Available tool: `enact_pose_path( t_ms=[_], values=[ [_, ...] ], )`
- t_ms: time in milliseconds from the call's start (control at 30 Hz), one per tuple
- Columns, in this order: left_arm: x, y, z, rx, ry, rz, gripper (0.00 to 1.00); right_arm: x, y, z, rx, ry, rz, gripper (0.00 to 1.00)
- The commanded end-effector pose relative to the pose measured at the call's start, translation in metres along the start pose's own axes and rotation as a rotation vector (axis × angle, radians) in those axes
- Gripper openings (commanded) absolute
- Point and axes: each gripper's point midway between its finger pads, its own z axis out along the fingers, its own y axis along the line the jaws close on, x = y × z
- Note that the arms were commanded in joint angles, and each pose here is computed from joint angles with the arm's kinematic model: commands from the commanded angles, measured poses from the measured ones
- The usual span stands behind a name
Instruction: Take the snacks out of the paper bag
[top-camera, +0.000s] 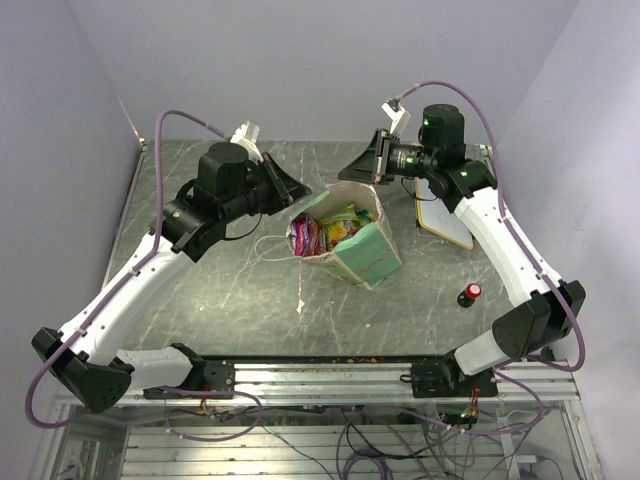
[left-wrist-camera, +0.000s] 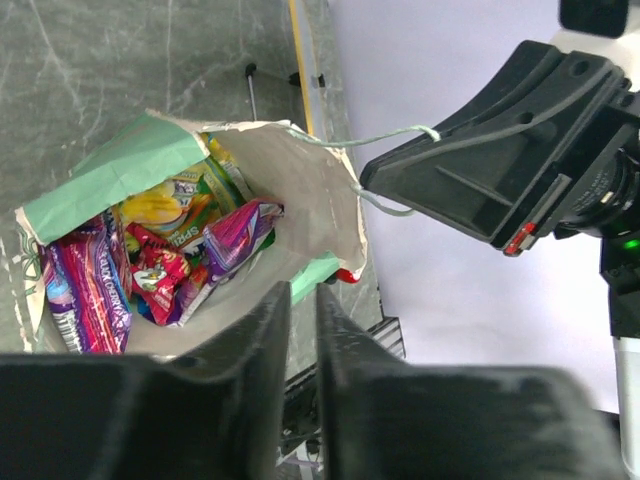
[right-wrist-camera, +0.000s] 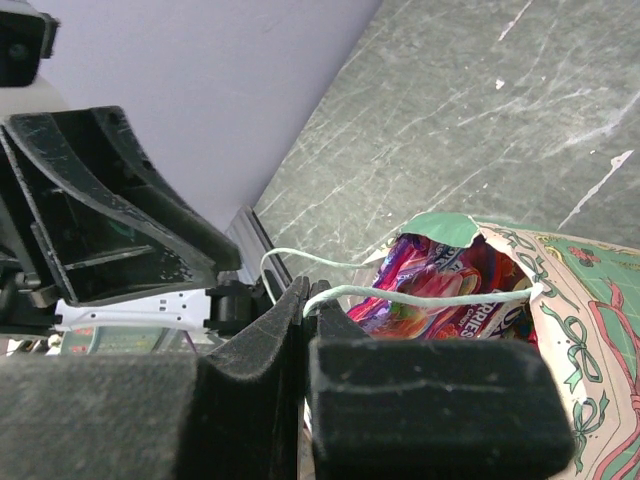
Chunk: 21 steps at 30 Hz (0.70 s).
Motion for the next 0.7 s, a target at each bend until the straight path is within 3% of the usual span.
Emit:
enact_pose_path(
  t_ms=[0, 267, 333, 433, 667],
  values=[
    [0.015, 0.021, 0.007, -0.085, 0.077, 0.028, 0.39, -0.006, 0.013, -0.009, -0.013, -0.027, -0.045, 0.0],
    [0.054, 0.053, 0.026, -0.327, 0.148, 0.148, 0.52, -0.006, 0.011, -0.007, -0.016, -0.023, -0.039, 0.0],
    [0.058, 0.063, 0.027, -0.423, 0.132, 0.204, 0.49, -0.005, 0.012, -0.007, -0.017, -0.022, -0.039, 0.0],
    [0.063, 0.064, 0.03, -0.454, 0.118, 0.254, 0.53, -0.005, 0.011, -0.007, -0.014, -0.023, -0.04, 0.0],
    [0.073, 0.083, 0.021, -0.574, 0.107, 0.251, 0.65, -0.005, 0.01, -0.005, -0.016, -0.018, -0.037, 0.0]
  ],
)
